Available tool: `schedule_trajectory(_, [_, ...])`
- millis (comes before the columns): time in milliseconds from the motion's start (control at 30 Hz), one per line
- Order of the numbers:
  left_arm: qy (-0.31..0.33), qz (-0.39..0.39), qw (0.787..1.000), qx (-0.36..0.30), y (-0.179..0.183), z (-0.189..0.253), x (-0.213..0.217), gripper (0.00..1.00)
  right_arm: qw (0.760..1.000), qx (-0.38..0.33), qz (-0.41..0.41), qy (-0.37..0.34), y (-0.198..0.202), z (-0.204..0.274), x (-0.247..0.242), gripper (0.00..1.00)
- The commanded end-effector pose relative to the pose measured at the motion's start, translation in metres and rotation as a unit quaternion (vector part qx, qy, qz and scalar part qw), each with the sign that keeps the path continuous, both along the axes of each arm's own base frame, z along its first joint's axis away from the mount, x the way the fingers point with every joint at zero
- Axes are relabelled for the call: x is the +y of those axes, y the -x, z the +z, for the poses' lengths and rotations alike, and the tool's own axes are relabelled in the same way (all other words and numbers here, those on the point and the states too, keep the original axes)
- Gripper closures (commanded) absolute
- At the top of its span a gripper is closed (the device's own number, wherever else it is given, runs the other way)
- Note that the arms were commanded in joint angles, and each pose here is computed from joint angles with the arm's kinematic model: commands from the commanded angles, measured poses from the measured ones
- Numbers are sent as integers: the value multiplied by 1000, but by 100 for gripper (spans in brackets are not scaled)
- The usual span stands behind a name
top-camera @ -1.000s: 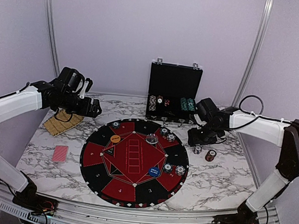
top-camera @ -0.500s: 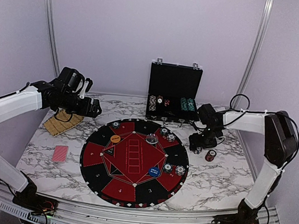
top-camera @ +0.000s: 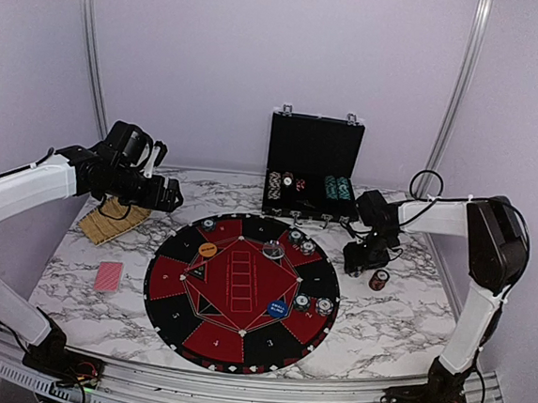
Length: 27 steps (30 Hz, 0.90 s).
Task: Distribute texas hold em gaming equipment
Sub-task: Pick up the pile of poker chips from the center of the board.
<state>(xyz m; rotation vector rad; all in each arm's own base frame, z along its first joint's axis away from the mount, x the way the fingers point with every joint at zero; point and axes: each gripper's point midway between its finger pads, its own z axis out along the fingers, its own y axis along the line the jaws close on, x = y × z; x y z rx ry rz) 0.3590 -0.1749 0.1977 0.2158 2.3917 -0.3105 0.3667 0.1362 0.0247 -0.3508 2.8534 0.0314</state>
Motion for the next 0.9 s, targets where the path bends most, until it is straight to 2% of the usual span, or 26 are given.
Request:
schedule_trajectory(0, [-3,3,1000,0,-3,-5,2,1,1000,-7,-1,-5,-7,-1,1,41])
schedule_trajectory(867, [-3,3,1000,0,-3,-4,2,1,999,8,-8,31,17,-13,2,48])
